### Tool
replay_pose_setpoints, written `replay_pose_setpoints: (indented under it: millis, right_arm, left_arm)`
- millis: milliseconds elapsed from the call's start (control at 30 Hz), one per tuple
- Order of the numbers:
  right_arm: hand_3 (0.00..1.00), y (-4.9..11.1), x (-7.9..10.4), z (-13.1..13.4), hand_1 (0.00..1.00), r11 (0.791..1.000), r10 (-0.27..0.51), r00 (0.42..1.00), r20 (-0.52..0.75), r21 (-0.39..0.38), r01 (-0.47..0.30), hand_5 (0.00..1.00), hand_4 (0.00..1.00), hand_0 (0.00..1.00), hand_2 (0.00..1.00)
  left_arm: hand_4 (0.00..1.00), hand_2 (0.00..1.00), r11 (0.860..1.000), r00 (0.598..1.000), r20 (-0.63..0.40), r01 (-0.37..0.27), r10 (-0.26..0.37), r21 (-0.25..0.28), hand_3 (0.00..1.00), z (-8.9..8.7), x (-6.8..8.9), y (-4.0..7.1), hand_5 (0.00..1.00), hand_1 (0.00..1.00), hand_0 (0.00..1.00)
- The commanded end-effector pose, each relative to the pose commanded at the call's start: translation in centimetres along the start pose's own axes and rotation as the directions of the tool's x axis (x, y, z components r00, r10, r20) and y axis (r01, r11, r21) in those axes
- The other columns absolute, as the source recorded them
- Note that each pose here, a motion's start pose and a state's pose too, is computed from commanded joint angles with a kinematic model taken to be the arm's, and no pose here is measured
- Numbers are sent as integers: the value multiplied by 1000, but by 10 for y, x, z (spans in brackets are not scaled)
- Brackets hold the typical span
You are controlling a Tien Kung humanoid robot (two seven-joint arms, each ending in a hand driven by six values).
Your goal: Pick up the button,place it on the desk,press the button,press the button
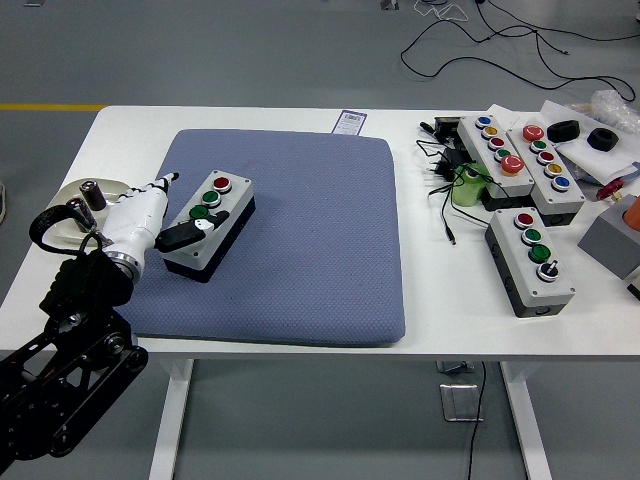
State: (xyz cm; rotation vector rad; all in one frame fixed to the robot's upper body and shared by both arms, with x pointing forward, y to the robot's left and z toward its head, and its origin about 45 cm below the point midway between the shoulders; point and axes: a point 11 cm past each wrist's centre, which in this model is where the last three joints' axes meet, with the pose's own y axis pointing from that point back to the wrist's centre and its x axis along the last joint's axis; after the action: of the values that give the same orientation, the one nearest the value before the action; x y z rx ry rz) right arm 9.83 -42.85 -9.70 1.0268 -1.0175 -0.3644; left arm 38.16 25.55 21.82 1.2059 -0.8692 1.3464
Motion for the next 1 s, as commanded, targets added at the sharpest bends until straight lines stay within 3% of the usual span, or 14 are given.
replay_pose_setpoints:
  millis: [533,567,1000]
  right_arm:
    - [624,0,4,-3,658,1000,6,1000,3,7,-6,173,310,673,674]
    - [624,0,4,-4,658,1000,6,1000,3,7,-7,173,310,673,674]
    - [624,0,6,-5,658,1000,11,1000,1,10,-11,173,310,673,674]
  left_arm:
    - [998,998,998,999,2,48,-48,47,998,1,-20,-13,892,998,983]
    - [998,998,998,999,3,49,-49,49,998,1,-20,-14,882,998,930]
    - [998,998,996,997,11,70,-71,58,998,8,-23,-23,869,993,869]
